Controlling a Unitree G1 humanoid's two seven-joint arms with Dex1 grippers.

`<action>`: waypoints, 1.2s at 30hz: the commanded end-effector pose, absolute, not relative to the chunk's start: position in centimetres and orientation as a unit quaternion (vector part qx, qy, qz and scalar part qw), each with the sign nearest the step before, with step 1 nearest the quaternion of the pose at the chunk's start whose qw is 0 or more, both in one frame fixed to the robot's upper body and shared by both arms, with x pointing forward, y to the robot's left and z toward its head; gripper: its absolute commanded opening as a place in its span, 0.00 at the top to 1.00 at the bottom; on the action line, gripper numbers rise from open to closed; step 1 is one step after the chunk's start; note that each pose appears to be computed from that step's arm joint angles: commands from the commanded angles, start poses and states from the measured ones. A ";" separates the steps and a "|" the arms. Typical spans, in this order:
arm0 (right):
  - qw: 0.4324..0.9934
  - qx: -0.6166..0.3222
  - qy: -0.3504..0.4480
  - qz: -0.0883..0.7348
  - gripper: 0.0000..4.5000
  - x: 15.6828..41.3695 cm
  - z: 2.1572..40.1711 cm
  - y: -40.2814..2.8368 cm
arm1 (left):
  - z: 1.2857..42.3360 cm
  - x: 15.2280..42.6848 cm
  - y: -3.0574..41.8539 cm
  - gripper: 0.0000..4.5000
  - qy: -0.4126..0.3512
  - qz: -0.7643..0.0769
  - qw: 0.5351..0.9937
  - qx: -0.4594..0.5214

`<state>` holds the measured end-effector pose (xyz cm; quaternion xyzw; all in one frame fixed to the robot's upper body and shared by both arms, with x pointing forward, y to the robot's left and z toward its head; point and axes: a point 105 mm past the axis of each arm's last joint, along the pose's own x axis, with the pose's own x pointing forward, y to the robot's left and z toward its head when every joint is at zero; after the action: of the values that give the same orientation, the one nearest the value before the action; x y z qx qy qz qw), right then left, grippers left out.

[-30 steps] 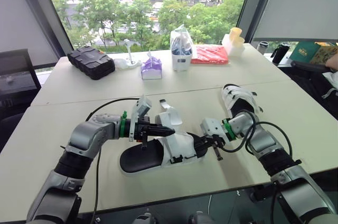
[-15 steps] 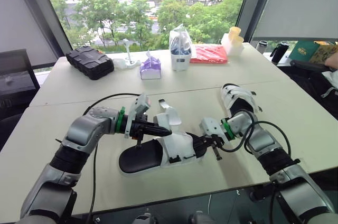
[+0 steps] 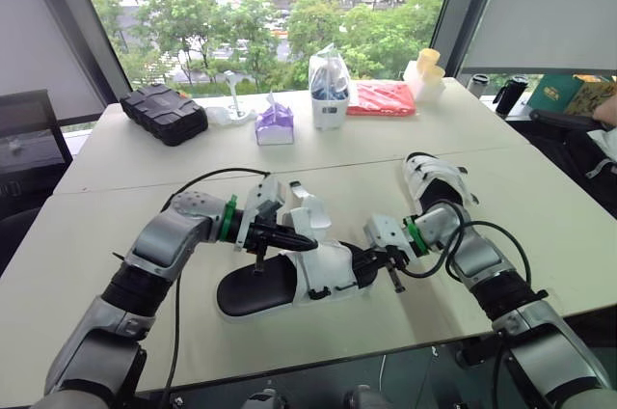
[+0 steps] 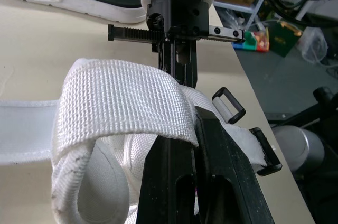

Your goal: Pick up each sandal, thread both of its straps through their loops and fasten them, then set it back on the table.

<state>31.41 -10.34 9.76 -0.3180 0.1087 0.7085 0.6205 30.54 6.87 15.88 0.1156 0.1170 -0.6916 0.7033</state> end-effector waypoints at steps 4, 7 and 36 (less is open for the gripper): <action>0.613 -0.322 0.131 0.710 1.00 31.0 8.4 -10.3 | 16.7 28.5 5.5 0.98 0.088 -0.729 0.664 0.143; 0.613 -0.323 0.132 0.709 1.00 31.0 8.4 -10.3 | 15.8 27.5 5.3 0.98 0.098 -0.739 0.651 0.142; 0.611 -0.324 0.133 0.710 1.00 31.2 8.3 -10.4 | 14.6 21.9 9.7 0.00 0.136 -0.696 0.699 0.091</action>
<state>31.52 -10.21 9.79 -0.3217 0.1048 0.7083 0.6196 22.79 9.82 13.69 0.0933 0.1481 -0.6881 0.7042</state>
